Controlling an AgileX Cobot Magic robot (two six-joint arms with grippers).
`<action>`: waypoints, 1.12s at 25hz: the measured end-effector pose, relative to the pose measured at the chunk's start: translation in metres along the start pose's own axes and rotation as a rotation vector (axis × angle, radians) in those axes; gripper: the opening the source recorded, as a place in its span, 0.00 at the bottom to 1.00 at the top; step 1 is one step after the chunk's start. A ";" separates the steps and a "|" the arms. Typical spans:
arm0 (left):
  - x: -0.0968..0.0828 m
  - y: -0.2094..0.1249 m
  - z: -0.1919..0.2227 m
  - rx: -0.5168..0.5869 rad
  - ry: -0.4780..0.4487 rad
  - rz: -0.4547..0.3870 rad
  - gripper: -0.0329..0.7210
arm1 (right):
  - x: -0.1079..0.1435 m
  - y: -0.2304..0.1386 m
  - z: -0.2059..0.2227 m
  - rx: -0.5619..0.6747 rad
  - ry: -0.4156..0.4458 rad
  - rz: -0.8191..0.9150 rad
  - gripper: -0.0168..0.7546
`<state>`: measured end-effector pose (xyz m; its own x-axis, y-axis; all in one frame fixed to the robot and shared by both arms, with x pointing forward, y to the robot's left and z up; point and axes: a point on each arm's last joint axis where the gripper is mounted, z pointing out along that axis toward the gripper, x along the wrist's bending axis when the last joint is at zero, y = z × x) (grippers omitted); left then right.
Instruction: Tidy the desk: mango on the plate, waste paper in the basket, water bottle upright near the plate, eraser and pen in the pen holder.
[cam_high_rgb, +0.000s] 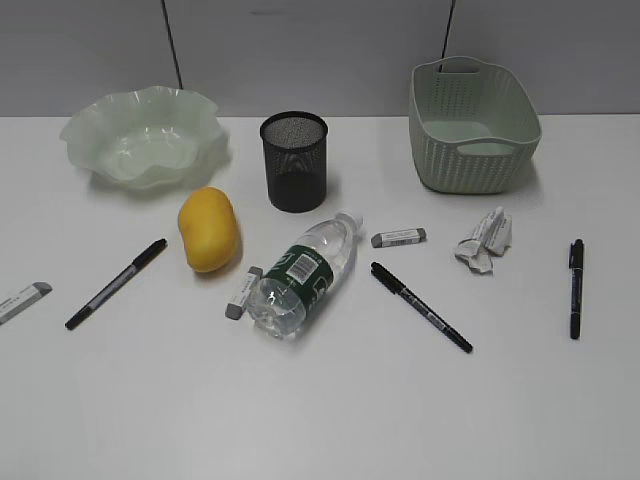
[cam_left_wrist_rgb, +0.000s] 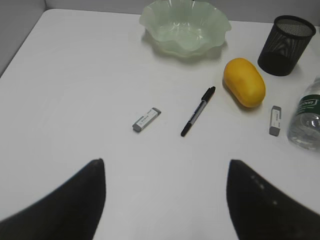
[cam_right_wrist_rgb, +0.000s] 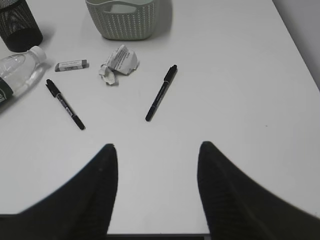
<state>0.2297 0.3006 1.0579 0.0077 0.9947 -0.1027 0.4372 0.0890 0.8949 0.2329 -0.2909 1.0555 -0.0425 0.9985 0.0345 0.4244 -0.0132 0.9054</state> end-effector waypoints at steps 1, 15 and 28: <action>0.000 0.000 0.000 0.000 0.000 0.000 0.80 | 0.000 0.000 0.000 0.000 0.000 0.000 0.56; 0.000 0.000 0.000 0.000 0.000 0.000 0.80 | 0.000 0.000 0.000 0.000 0.000 0.000 0.56; -0.011 0.063 0.045 0.107 -0.041 -0.052 0.80 | 0.000 0.000 0.000 0.000 0.000 -0.001 0.56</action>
<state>0.2977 0.2927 1.0955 0.0184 0.9856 -0.1678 0.5311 0.1326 0.8369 0.2329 -0.2909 1.0555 -0.0430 0.9985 0.0335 0.4244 -0.0121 0.9054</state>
